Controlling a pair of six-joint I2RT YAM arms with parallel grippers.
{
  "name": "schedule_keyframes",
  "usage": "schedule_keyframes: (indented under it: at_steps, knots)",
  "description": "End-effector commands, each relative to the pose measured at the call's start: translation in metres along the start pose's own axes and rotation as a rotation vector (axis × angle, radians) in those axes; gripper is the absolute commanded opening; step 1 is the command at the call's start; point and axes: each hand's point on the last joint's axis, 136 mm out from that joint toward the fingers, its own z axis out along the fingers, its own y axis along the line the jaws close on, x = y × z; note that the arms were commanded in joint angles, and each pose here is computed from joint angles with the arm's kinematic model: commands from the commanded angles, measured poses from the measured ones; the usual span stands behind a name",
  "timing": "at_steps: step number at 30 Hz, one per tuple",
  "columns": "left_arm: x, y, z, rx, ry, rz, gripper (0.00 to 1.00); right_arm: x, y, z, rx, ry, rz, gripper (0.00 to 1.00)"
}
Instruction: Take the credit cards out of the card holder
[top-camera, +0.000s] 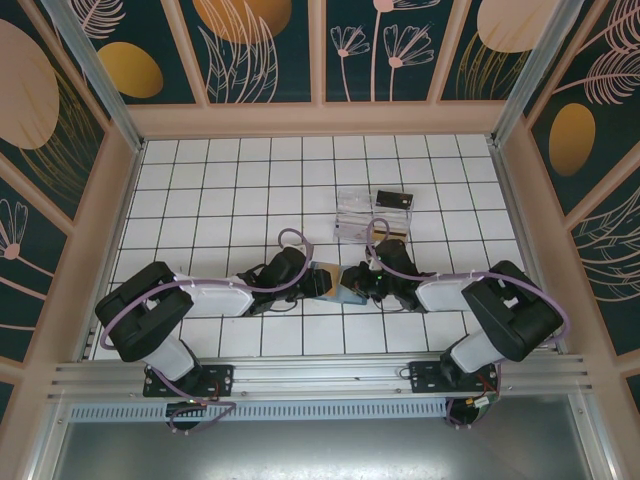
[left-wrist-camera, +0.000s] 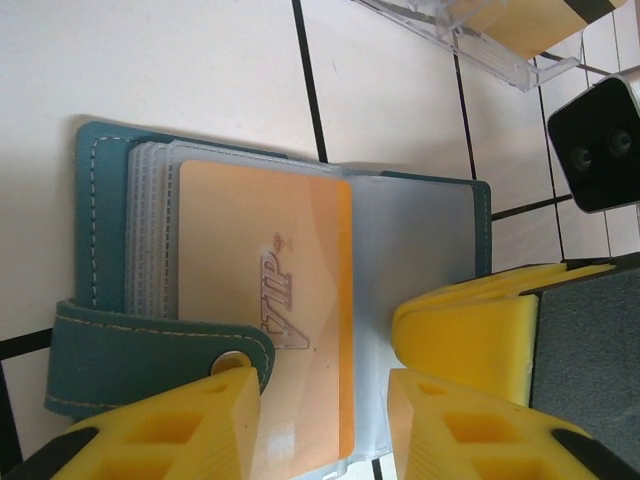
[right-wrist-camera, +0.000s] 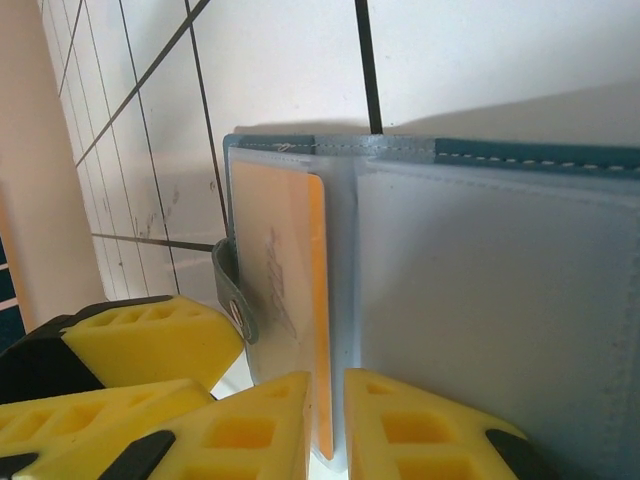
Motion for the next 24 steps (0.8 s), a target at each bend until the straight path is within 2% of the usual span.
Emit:
schedule_keyframes:
  at_steps: [1,3,6,8,9,19,24]
  knots:
    - [-0.002,0.008,-0.003,-0.053,-0.014,0.019,0.38,0.0,0.008,0.005,-0.007,0.014,-0.039,0.18]
    - [-0.004,0.011,-0.005,-0.076,-0.022,0.026,0.38,-0.001,0.008,0.007,-0.003,0.017,-0.042,0.19]
    - [-0.004,0.016,-0.005,-0.103,-0.027,0.03,0.24,-0.002,0.009,0.01,0.008,0.021,-0.05,0.19]
    - [-0.003,0.018,-0.003,-0.11,-0.02,0.031,0.24,-0.002,0.01,0.011,0.016,0.023,-0.058,0.19]
    - [-0.002,0.021,-0.002,-0.117,-0.015,0.031,0.2,-0.003,0.009,0.011,0.021,0.023,-0.059,0.19]
    - [0.006,0.023,0.007,-0.115,0.022,0.028,0.2,-0.004,-0.01,0.01,0.146,0.008,-0.07,0.19]
    - [0.009,0.023,0.011,-0.105,0.039,0.026,0.2,-0.002,-0.005,0.015,0.107,0.023,-0.071,0.19]
